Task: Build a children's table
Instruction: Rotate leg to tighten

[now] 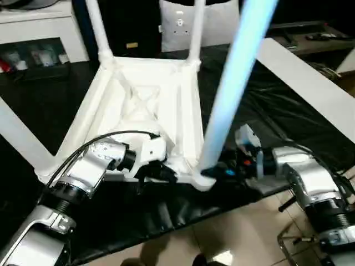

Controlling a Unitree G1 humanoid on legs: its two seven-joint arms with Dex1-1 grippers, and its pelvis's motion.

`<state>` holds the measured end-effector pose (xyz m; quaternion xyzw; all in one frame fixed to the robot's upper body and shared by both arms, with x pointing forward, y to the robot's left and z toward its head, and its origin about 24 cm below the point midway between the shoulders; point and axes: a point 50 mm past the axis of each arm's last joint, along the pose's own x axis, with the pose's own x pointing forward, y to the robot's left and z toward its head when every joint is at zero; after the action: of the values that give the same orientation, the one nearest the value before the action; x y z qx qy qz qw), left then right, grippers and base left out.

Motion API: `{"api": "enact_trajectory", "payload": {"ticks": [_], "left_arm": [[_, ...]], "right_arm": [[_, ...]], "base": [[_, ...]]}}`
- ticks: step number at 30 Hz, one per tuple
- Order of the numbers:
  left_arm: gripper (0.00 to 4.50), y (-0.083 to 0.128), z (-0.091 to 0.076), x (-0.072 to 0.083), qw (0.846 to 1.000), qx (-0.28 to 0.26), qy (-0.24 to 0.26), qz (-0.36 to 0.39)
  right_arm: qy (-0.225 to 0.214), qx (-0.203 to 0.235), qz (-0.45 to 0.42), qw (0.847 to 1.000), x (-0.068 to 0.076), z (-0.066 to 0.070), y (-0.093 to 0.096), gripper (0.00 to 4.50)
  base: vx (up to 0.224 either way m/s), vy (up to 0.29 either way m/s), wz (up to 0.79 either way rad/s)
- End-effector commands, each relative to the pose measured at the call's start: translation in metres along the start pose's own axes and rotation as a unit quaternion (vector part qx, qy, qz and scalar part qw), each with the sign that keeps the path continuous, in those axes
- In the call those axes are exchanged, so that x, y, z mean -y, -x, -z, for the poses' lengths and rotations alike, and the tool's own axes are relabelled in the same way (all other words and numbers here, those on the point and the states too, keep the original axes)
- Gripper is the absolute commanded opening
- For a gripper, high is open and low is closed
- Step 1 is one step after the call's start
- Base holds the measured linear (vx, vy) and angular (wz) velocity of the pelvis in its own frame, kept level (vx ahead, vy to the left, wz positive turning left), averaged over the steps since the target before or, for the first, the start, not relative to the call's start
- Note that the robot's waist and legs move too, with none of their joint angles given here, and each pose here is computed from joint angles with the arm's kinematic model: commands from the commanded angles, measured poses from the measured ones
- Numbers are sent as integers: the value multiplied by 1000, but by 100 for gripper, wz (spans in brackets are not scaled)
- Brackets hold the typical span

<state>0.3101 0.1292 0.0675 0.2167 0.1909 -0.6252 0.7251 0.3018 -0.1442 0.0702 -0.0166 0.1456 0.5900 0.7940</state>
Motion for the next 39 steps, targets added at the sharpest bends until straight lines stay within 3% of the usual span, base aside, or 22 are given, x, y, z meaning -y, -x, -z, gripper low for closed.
{"api": "enact_trajectory", "payload": {"ticks": [1,5,8,10,12,13,17,21,30,39], "left_arm": [[0,-16,-24,-6,997,46,8,-54],[0,-23,-31,-12,992,62,41,-105],[0,-33,-45,-25,974,83,83,-192],[0,-34,-47,-27,970,86,89,-207],[0,-39,-55,-29,964,97,96,-229],[0,-40,-58,-29,962,101,96,-234],[0,-42,-60,-27,965,94,84,-231],[0,-38,-54,-25,969,86,69,-219],[0,-21,-31,-12,990,62,21,-128],[0,0,-14,1,999,26,-41,-2]], "right_arm": [[-28,6,35,999,-2,-2,-26,196],[-53,5,86,995,0,-4,-44,196],[-116,12,193,974,10,-10,-70,196],[-126,14,206,970,11,-11,-74,196],[-119,23,236,964,12,-14,-80,196],[-114,33,247,962,13,-15,-82,251],[-91,42,249,963,12,-17,-82,278],[-81,65,246,964,14,-20,-71,312],[-33,69,207,975,22,-14,-20,391],[77,4,64,995,15,-15,13,400]], "base": [[0,0,0],[0,0,0],[2,-56,1],[-21,-51,-19],[0,0,0],[0,0,0],[0,0,0],[0,0,0],[0,0,0],[0,0,0]]}}
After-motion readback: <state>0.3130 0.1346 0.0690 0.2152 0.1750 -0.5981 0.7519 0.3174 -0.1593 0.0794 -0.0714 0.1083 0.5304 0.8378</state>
